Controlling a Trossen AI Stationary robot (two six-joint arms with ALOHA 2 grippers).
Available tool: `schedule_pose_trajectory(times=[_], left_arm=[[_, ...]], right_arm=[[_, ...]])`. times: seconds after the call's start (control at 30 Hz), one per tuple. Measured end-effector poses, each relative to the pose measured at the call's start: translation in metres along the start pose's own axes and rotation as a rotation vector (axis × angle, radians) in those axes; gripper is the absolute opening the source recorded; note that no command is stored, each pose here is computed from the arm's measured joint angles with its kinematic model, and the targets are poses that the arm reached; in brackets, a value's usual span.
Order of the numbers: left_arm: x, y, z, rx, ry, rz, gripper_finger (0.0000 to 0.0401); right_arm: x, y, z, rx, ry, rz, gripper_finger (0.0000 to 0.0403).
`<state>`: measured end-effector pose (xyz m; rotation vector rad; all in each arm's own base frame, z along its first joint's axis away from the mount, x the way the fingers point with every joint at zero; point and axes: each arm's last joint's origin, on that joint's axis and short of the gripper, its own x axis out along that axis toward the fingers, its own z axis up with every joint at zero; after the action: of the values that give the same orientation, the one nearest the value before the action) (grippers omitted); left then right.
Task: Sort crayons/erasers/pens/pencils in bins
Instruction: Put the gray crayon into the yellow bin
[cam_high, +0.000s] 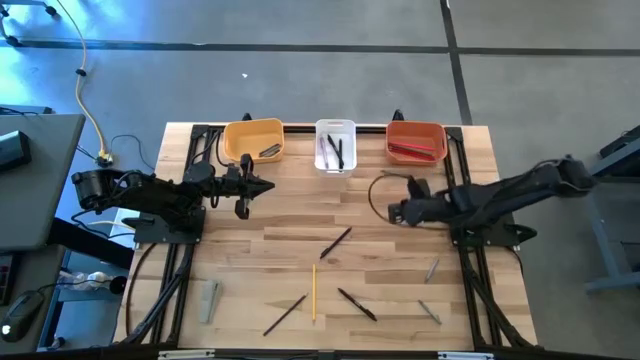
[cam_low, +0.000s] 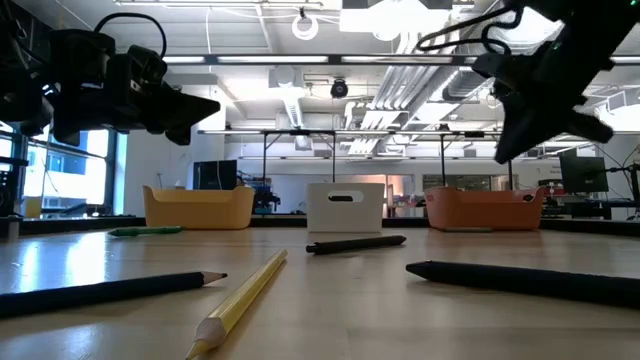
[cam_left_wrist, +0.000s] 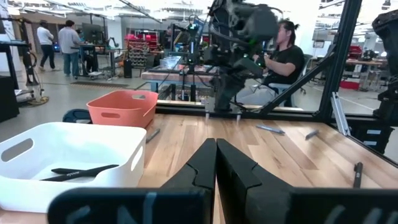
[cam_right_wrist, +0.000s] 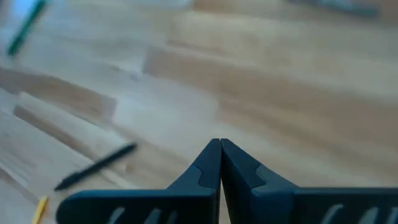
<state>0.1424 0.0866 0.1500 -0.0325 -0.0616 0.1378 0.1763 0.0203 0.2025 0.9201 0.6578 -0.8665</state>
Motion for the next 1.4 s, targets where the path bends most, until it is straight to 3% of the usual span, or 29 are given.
schedule_pose_trajectory(times=[0.13,0.3,0.5,0.63,0.8,0.93,1.2,1.4], left_arm=[[0.000,0.000,0.000,-0.007,0.000,0.000,0.0000],[0.000,0.000,0.000,-0.020,0.001,-0.001,0.0000],[0.000,0.000,0.000,-0.030,0.001,-0.004,0.0000],[0.000,0.000,0.000,-0.033,0.001,-0.004,0.0000],[0.000,0.000,0.000,-0.052,0.001,-0.004,0.0000],[0.000,0.000,0.000,-0.053,0.001,-0.004,0.0000],[0.001,-0.003,0.000,-0.059,0.000,-0.020,0.0000],[0.001,-0.003,0.001,-0.058,-0.005,-0.018,0.0000]], right_arm=[[-0.011,0.017,-0.014,0.050,0.093,-0.118,0.0000],[-0.025,0.037,-0.037,0.210,0.240,-0.287,0.0000],[-0.032,0.046,-0.079,0.389,0.326,-0.411,0.0004],[-0.021,0.051,-0.095,0.427,0.416,-0.470,0.0030],[-0.021,0.043,-0.109,0.438,0.513,-0.677,0.0083],[-0.028,0.038,-0.116,0.398,0.520,-0.658,0.0105],[-0.004,0.009,-0.127,0.402,0.529,-0.643,0.0108],[0.002,0.003,-0.130,0.411,0.542,-0.636,0.0108]])
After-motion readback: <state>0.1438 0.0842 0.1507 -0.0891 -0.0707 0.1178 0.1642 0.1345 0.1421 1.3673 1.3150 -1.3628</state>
